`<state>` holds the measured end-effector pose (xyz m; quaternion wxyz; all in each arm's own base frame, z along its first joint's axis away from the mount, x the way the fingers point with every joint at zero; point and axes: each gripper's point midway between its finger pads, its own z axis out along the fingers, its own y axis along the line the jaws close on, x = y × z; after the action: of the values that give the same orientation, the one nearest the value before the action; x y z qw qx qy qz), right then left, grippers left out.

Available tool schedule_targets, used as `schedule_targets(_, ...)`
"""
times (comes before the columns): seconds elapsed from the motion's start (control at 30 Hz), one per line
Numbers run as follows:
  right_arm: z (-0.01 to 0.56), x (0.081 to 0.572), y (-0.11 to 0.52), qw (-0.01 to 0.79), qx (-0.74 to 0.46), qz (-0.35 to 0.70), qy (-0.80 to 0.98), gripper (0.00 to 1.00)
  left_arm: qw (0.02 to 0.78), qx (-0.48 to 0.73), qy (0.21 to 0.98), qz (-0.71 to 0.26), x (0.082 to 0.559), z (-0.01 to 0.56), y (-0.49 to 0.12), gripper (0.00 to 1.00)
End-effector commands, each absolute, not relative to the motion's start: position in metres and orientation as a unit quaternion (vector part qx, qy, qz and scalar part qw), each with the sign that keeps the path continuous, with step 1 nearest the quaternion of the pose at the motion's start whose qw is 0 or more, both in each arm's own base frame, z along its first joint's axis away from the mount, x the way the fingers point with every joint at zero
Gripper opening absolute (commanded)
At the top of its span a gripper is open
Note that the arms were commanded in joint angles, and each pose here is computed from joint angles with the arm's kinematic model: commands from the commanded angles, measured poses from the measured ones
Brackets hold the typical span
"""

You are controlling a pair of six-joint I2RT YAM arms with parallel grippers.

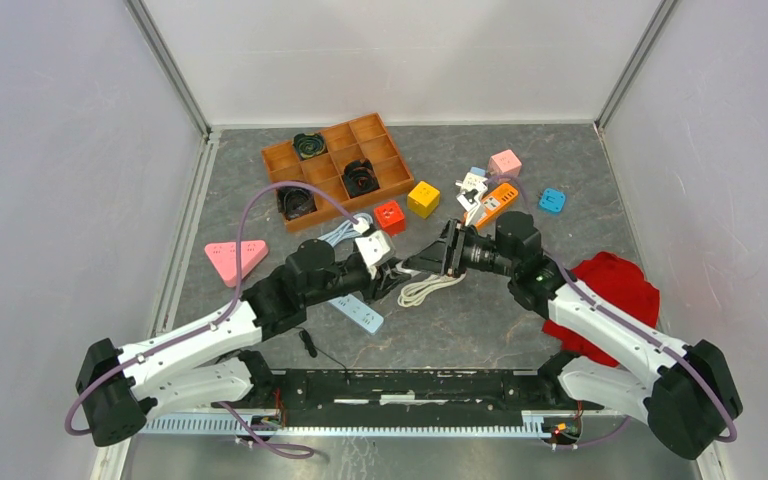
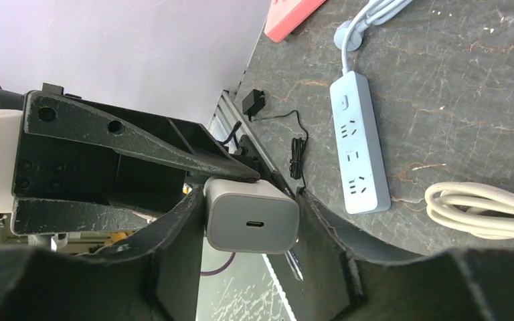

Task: Insert the plug
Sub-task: Pick up the plug from the center of the board, then move the socket to the center of the board.

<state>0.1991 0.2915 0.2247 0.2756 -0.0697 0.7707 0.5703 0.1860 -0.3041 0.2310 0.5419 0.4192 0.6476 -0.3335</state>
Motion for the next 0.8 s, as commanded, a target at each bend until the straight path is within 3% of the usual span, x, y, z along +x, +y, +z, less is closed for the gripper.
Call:
schedule_targets(0.0,0.238,0.195,0.289,0.282,-0.062,0.593,0.752,0.47,0.599,0.414,0.610,-0.314,0.196,0.256,-0.299,0.02)
schedule_targets(0.07,0.241,0.195,0.289,0.288,-0.062,0.594,0.749,0.40,0.602,0.408,0.611,-0.311,0.198,0.257,-0.298,0.03)
schedule_targets(0.2,0.240,0.199,0.287,0.301,-0.057,0.587,0.750,0.34,0.603,0.380,0.634,-0.300,0.207,0.256,-0.294,0.20)
schedule_targets(0.27,0.232,0.202,0.284,0.307,-0.049,0.577,0.755,0.33,0.599,0.364,0.646,-0.301,0.209,0.254,-0.293,0.53)
schedule_targets(0.33,0.224,0.207,0.280,0.314,-0.038,0.567,0.761,0.32,0.593,0.352,0.657,-0.304,0.210,0.254,-0.292,0.78)
schedule_targets(0.5,0.200,0.235,0.257,0.370,-0.012,0.491,0.788,0.31,0.582,0.301,0.697,-0.290,0.217,0.246,-0.279,0.89)
schedule_targets(0.57,0.191,0.249,0.240,0.411,-0.019,0.430,0.803,0.32,0.583,0.252,0.723,-0.272,0.225,0.238,-0.266,0.99)
schedule_targets(0.77,0.192,0.265,0.217,0.478,-0.063,0.340,0.807,0.33,0.570,0.107,0.789,-0.200,0.251,0.219,-0.215,1.00)
